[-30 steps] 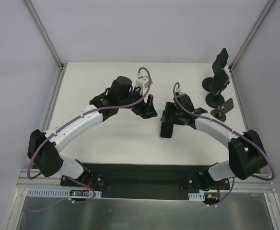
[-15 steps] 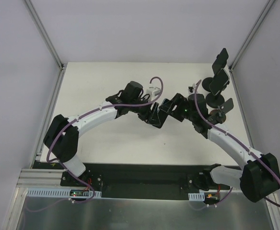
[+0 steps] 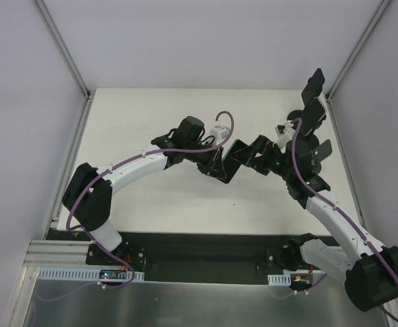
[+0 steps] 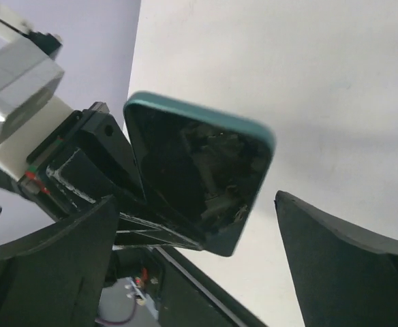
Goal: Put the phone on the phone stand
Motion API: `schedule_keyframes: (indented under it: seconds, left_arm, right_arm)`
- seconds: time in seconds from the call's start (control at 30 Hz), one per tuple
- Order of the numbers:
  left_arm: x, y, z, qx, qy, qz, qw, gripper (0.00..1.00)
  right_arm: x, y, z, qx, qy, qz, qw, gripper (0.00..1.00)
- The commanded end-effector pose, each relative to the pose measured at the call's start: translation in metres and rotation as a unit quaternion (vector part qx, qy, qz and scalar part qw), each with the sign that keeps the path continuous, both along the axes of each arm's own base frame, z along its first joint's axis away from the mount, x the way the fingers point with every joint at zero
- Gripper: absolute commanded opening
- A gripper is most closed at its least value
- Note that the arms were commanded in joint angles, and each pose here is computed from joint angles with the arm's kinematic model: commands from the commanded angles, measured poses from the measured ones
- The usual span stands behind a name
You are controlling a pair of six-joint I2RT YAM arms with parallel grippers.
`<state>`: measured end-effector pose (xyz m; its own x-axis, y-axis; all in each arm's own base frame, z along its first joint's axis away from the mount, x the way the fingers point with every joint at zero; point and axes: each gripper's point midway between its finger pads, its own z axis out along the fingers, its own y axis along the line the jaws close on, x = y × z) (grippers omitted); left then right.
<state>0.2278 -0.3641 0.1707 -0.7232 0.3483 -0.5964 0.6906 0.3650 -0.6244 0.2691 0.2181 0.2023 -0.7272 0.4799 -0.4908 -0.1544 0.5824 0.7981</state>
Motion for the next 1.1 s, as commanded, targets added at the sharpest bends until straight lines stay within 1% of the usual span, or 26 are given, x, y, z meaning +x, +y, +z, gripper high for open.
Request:
schedule_keyframes:
  seconds: [0.0,0.03,0.07,0.13,0.27,0.3,0.37,0.4,0.47,0.5,0.53,0.57,0.6,0.63,0.67,0.7,0.73,0.77,0.8,0.83,0.9,0.93,0.97,1.0,1.03,1.07]
  left_arm:
    - [-0.026,-0.013,0.072,-0.102,-0.054,-0.078,0.990,0.00]
    - [-0.036,-0.014,0.079,-0.118,-0.047,-0.101,0.987,0.00]
    - [-0.043,-0.014,0.086,-0.130,-0.048,-0.116,0.984,0.00]
    - [-0.055,-0.018,0.094,-0.148,-0.051,-0.142,0.977,0.00]
    - [-0.086,-0.020,0.109,-0.181,-0.048,-0.202,0.961,0.00]
    - [-0.088,-0.020,0.110,-0.183,-0.048,-0.207,0.960,0.00]
    - [-0.093,-0.021,0.110,-0.185,-0.047,-0.215,0.958,0.00]
    - [-0.095,-0.021,0.110,-0.185,-0.043,-0.218,0.957,0.00]
    - [-0.098,-0.021,0.112,-0.188,-0.039,-0.225,0.955,0.00]
    - [-0.100,-0.021,0.112,-0.188,-0.037,-0.227,0.955,0.00]
    - [-0.099,-0.022,0.113,-0.187,-0.039,-0.224,0.956,0.00]
    - [-0.096,-0.023,0.112,-0.183,-0.039,-0.213,0.959,0.09]
    - [-0.092,-0.024,0.111,-0.176,-0.032,-0.195,0.964,0.26]
    - [-0.080,-0.026,0.110,-0.163,-0.041,-0.157,0.973,0.40]
    - [-0.075,-0.025,0.109,-0.152,-0.037,-0.136,0.978,0.64]
    - [-0.068,-0.024,0.108,-0.142,-0.033,-0.109,0.983,0.84]
    - [-0.060,-0.022,0.109,-0.133,-0.044,-0.080,0.987,0.87]
    - [-0.054,-0.017,0.106,-0.119,-0.045,-0.059,0.990,0.89]
    - [-0.050,-0.015,0.106,-0.111,-0.052,-0.044,0.991,0.89]
    - [-0.040,-0.010,0.106,-0.097,-0.073,-0.011,0.993,0.89]
    - [-0.035,-0.002,0.106,-0.080,-0.096,0.006,0.992,0.90]
    - [-0.034,0.002,0.114,-0.083,-0.113,0.013,0.990,0.90]
    - [-0.032,0.005,0.116,-0.080,-0.124,0.022,0.989,0.90]
    - [-0.032,0.007,0.119,-0.082,-0.133,0.022,0.988,0.90]
    - [-0.035,0.010,0.127,-0.090,-0.142,0.022,0.986,0.89]
    - [-0.038,0.011,0.132,-0.095,-0.143,0.017,0.985,0.89]
  right_arm:
    - [-0.016,-0.029,0.040,-0.030,-0.156,0.102,0.982,0.97]
    - [-0.021,-0.035,0.039,-0.033,-0.156,0.113,0.981,0.97]
    - [-0.033,-0.034,0.044,-0.022,-0.169,0.153,0.973,0.98]
    - [-0.038,-0.043,0.058,-0.016,-0.196,0.167,0.966,0.95]
    - [-0.067,-0.036,0.077,0.008,-0.229,0.253,0.940,0.82]
    - [-0.071,-0.035,0.081,0.011,-0.235,0.261,0.936,0.76]
    - [-0.077,-0.034,0.086,0.013,-0.245,0.272,0.931,0.68]
    - [-0.080,-0.034,0.088,0.016,-0.247,0.277,0.929,0.59]
    - [-0.087,-0.033,0.093,0.020,-0.255,0.290,0.922,0.49]
    - [-0.088,-0.033,0.096,0.017,-0.261,0.288,0.921,0.33]
    - [-0.090,-0.033,0.098,0.015,-0.268,0.287,0.919,0.23]
    - [-0.090,-0.034,0.099,0.010,-0.275,0.284,0.919,0.12]
    - [-0.092,-0.036,0.099,0.005,-0.267,0.271,0.925,0.01]
    - [-0.088,-0.041,0.095,-0.016,-0.263,0.250,0.932,0.01]
    - [-0.070,-0.053,0.086,-0.081,-0.279,0.203,0.935,0.01]
    - [-0.071,-0.063,0.083,-0.112,-0.258,0.174,0.944,0.00]
    - [-0.064,-0.075,0.077,-0.149,-0.244,0.137,0.949,0.00]
    - [-0.044,-0.103,0.070,-0.221,-0.226,0.060,0.947,0.01]
    - [-0.042,-0.121,0.061,-0.253,-0.194,0.023,0.948,0.00]
    - [-0.037,-0.135,0.063,-0.276,-0.189,-0.009,0.942,0.00]
    - [-0.026,-0.177,0.059,-0.339,-0.160,-0.102,0.922,0.01]
    - [-0.023,-0.186,0.055,-0.360,-0.156,-0.115,0.913,0.00]
    - [-0.017,-0.212,0.051,-0.396,-0.134,-0.163,0.894,0.01]
    - [-0.012,-0.229,0.052,-0.422,-0.132,-0.183,0.878,0.00]
    - [-0.007,-0.236,0.053,-0.429,-0.128,-0.191,0.873,0.00]
    - [0.000,-0.251,0.048,-0.442,-0.104,-0.209,0.866,0.00]
